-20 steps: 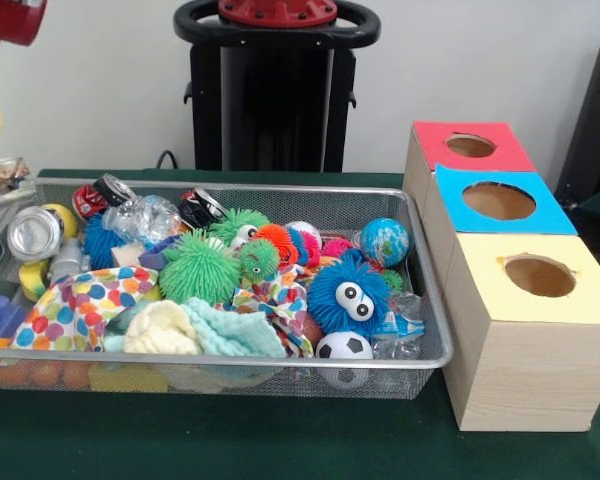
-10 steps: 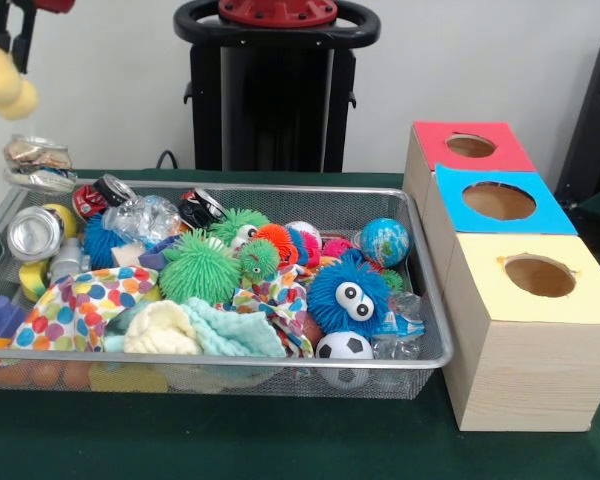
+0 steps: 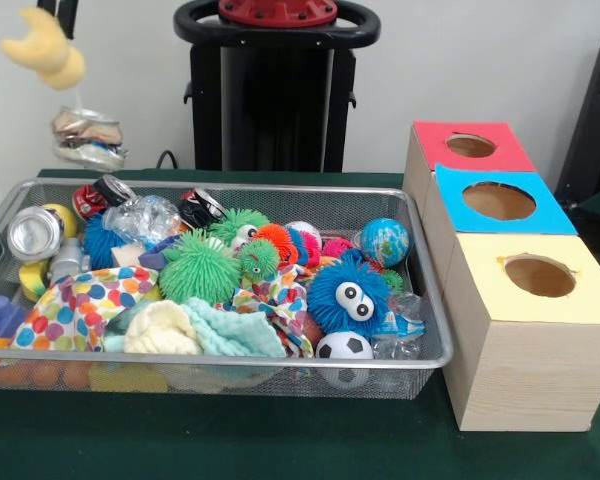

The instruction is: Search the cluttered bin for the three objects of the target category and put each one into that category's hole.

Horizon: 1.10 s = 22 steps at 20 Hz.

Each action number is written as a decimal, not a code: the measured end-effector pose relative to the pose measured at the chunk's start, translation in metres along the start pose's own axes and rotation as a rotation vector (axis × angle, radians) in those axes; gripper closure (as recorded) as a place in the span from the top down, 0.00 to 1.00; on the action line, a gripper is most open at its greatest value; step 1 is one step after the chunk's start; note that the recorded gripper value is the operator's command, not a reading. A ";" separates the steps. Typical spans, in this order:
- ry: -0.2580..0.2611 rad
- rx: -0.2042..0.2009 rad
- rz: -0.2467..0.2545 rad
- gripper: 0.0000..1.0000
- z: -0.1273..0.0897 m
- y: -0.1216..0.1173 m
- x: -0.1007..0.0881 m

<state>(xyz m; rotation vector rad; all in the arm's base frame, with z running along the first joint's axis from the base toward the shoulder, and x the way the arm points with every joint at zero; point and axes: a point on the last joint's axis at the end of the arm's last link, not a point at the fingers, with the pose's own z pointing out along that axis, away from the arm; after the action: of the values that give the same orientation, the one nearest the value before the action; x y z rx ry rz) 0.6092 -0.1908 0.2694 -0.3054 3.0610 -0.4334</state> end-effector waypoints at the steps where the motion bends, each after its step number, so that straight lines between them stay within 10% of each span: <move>1: 0.000 -0.010 0.005 0.00 -0.005 0.002 -0.002; 22: -0.001 -0.105 0.025 0.00 -0.032 0.032 -0.027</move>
<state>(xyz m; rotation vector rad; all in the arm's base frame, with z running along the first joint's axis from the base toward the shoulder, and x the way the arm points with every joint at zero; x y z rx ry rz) 0.6276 -0.1469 0.2918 -0.2700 3.0892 -0.2712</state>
